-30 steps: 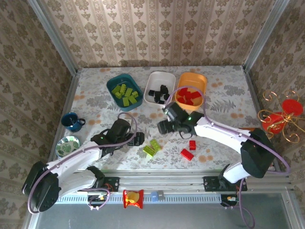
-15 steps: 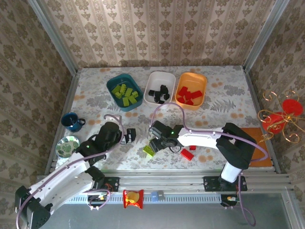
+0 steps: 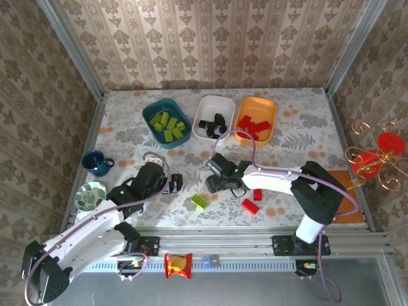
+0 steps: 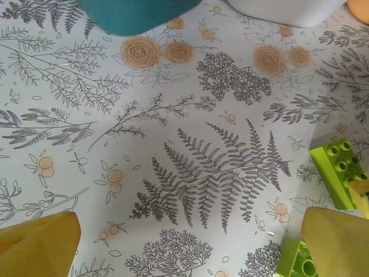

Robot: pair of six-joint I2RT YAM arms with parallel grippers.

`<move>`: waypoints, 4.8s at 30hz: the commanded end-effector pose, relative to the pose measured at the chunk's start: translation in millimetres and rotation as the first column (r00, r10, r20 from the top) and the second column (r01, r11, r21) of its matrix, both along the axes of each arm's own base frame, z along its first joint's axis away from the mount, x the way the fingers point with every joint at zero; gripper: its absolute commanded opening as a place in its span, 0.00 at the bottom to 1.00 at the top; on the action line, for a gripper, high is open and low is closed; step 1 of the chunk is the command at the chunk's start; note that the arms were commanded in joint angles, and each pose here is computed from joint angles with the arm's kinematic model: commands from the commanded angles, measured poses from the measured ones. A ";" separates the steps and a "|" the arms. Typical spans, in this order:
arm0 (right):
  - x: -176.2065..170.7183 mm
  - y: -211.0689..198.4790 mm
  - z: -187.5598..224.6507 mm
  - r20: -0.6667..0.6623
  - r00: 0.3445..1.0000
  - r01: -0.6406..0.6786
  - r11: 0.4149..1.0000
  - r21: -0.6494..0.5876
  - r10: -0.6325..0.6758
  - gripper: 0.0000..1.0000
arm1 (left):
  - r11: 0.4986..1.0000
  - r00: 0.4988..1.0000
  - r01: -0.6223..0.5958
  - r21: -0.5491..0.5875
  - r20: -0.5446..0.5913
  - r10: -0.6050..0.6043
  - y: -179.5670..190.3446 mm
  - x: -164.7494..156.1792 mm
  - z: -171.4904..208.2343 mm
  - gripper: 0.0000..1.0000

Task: Sort the legos into containers by color
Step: Pick up the lego from the bottom-center of the table, then place the lego in the container, then pick up the lego from the bottom-center of the table, then place the lego in the container.

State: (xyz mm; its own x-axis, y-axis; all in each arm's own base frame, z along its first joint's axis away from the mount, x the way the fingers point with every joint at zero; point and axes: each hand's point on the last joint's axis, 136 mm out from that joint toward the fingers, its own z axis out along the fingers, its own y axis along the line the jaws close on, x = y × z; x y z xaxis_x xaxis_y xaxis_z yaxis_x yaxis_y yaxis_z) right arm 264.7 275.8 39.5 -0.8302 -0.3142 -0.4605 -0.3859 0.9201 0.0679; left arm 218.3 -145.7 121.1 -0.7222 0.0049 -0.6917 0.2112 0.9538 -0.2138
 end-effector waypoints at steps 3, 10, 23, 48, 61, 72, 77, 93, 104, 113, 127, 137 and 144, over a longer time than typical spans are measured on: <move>-3.1 6.7 -9.4 -0.027 1.000 0.004 1.000 -0.011 -0.004 0.76 | 1.000 1.000 0.002 -0.017 0.027 -0.002 -0.5 4.1 10.4 1.00; -3.1 3.9 -23.8 -0.048 0.999 0.015 0.999 -0.042 -0.017 0.52 | 1.000 0.999 -0.007 -0.013 0.033 0.007 5.9 1.5 13.6 1.00; 81.2 85.4 101.6 0.189 0.977 -0.142 0.958 0.248 0.096 0.26 | 0.996 0.995 -0.085 -0.013 0.059 0.086 27.4 -1.5 16.2 1.00; 244.7 177.5 130.1 0.249 0.968 -0.082 0.879 0.469 -0.043 0.73 | 0.996 0.997 -0.075 -0.045 0.002 0.075 24.0 -9.6 4.4 1.00; 131.0 77.2 136.7 0.178 0.975 0.039 0.889 0.456 -0.135 0.74 | 0.995 0.997 -0.073 -0.071 0.026 0.075 18.8 -2.9 0.5 1.00; -5.5 -80.0 38.3 0.005 0.937 0.341 0.917 0.206 -0.350 0.75 | 0.994 0.997 -0.070 -0.088 0.005 0.071 13.9 3.1 -13.6 1.00; -27.2 -133.2 30.8 0.037 0.876 0.476 0.876 0.081 -0.480 0.76 | 0.992 0.997 -0.074 -0.098 -0.007 0.074 13.4 5.7 -17.6 1.00; -54.3 -161.6 -30.1 -0.134 0.822 0.530 0.830 -0.175 -0.554 0.57 | 0.990 0.997 -0.077 -0.117 -0.035 0.073 13.5 4.3 -28.3 1.00; -19.6 -156.2 10.5 -0.017 0.863 0.501 0.861 -0.091 -0.504 0.25 | 0.990 0.997 -0.072 -0.121 -0.042 0.068 11.7 5.7 -27.7 1.00; 91.0 -155.3 108.8 0.182 0.829 0.516 0.848 0.118 -0.529 0.24 | 0.990 0.996 -0.076 -0.119 -0.044 0.072 12.3 6.2 -24.1 1.00; 243.1 -183.4 85.5 0.171 0.733 0.660 0.749 0.056 -0.659 0.24 | 0.989 0.995 -0.085 -0.121 -0.056 0.079 17.0 -0.5 -23.0 1.00; 254.4 -183.3 87.1 0.126 0.717 0.681 0.728 0.082 -0.685 0.67 | 0.989 0.995 -0.088 -0.121 -0.057 0.081 17.5 -0.7 -21.5 1.00; 221.8 -171.2 123.6 0.159 0.743 0.630 0.760 0.161 -0.650 0.76 | 0.989 0.995 -0.088 -0.122 -0.050 0.083 17.2 1.1 -20.0 1.00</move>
State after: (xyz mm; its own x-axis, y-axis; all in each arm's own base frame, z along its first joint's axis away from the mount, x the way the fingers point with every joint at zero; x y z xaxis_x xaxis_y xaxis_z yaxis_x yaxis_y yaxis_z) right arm 499.2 94.2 124.6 -0.7493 0.3107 -0.5848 0.3185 0.9433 0.0931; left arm 218.3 -129.2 92.6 -0.7476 -0.1189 -0.6534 0.1328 0.9372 -0.3226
